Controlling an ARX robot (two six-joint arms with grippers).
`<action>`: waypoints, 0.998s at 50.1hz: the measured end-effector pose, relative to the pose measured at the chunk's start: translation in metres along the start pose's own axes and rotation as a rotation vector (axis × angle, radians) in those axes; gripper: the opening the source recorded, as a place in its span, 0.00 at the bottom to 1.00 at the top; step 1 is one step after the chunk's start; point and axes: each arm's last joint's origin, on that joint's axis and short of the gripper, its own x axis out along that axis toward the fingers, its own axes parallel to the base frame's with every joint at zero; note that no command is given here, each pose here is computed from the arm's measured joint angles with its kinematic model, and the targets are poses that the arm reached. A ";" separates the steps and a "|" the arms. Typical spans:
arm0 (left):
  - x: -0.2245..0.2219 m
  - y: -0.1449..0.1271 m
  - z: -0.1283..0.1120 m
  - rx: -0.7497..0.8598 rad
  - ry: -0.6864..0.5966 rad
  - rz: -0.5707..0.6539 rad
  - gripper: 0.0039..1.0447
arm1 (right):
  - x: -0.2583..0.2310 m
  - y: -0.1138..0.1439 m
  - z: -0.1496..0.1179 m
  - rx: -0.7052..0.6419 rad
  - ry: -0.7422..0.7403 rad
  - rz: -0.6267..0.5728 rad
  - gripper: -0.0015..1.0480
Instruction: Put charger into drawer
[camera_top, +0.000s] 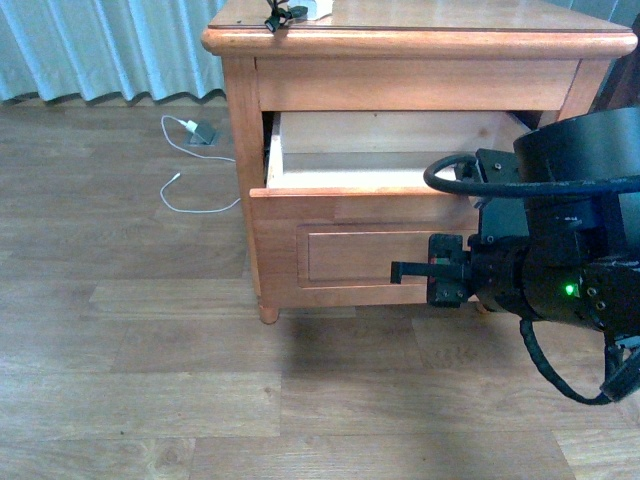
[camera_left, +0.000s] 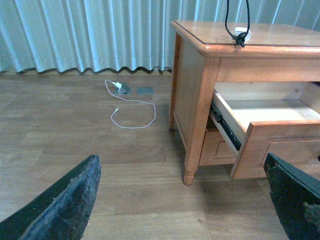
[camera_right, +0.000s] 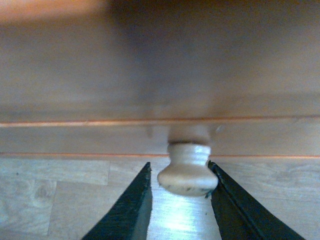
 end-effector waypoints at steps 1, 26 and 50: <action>0.000 0.000 0.000 0.000 0.000 0.000 0.95 | -0.001 0.000 -0.001 0.000 0.003 0.000 0.38; 0.000 0.000 0.000 0.000 0.000 0.000 0.95 | -0.135 -0.020 0.031 0.031 -0.174 0.038 0.92; 0.000 0.000 0.000 0.000 0.000 0.000 0.95 | -0.248 -0.049 -0.012 0.018 -0.399 -0.003 0.92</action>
